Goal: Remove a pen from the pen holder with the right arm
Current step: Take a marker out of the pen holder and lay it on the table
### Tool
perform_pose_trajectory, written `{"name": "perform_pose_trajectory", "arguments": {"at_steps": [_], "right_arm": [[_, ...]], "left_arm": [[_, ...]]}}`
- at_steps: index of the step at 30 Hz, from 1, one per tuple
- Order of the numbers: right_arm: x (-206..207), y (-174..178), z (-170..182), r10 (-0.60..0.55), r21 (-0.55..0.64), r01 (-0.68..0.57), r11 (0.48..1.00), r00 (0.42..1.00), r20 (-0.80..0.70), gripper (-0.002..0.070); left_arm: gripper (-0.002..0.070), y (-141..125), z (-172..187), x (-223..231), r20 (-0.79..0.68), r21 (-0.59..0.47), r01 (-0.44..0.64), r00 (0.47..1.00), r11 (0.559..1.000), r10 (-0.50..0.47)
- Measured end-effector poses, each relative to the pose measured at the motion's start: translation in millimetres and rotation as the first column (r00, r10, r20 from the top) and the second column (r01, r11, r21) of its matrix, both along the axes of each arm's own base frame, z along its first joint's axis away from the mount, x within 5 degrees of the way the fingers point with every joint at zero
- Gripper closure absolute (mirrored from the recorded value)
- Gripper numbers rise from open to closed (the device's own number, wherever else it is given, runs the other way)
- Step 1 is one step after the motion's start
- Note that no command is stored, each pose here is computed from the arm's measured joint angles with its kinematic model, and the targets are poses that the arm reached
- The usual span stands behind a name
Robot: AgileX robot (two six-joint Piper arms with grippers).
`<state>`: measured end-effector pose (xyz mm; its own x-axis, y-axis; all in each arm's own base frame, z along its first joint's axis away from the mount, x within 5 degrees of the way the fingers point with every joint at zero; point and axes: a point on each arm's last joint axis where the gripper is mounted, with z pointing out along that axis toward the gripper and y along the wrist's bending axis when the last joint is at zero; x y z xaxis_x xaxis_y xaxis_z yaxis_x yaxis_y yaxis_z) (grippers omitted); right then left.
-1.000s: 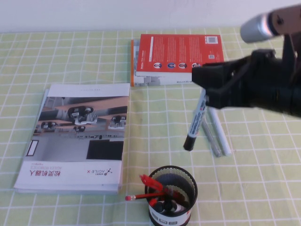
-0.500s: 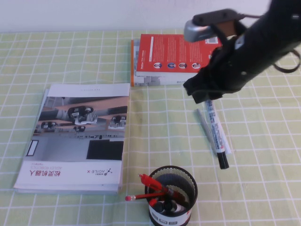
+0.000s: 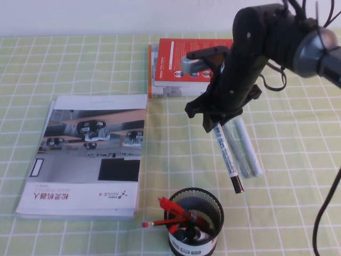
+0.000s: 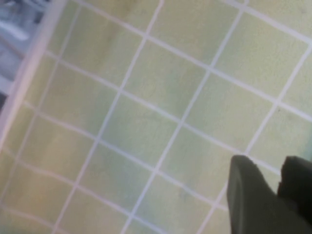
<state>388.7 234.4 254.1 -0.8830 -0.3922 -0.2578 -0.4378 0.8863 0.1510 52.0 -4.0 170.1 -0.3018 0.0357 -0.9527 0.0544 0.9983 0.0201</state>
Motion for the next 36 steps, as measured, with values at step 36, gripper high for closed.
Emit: {"name": "perform_pose_trajectory", "arguments": {"at_steps": [36], "right_arm": [[40.7, -6.7, -63.5, -0.110, -0.029, 0.111, 0.993, 0.992, 0.062, 0.0539]], "left_arm": [[0.0680, 0.0, 0.0, 0.0, 0.000, 0.000, 0.000, 1.000, 1.000, 0.000]]}}
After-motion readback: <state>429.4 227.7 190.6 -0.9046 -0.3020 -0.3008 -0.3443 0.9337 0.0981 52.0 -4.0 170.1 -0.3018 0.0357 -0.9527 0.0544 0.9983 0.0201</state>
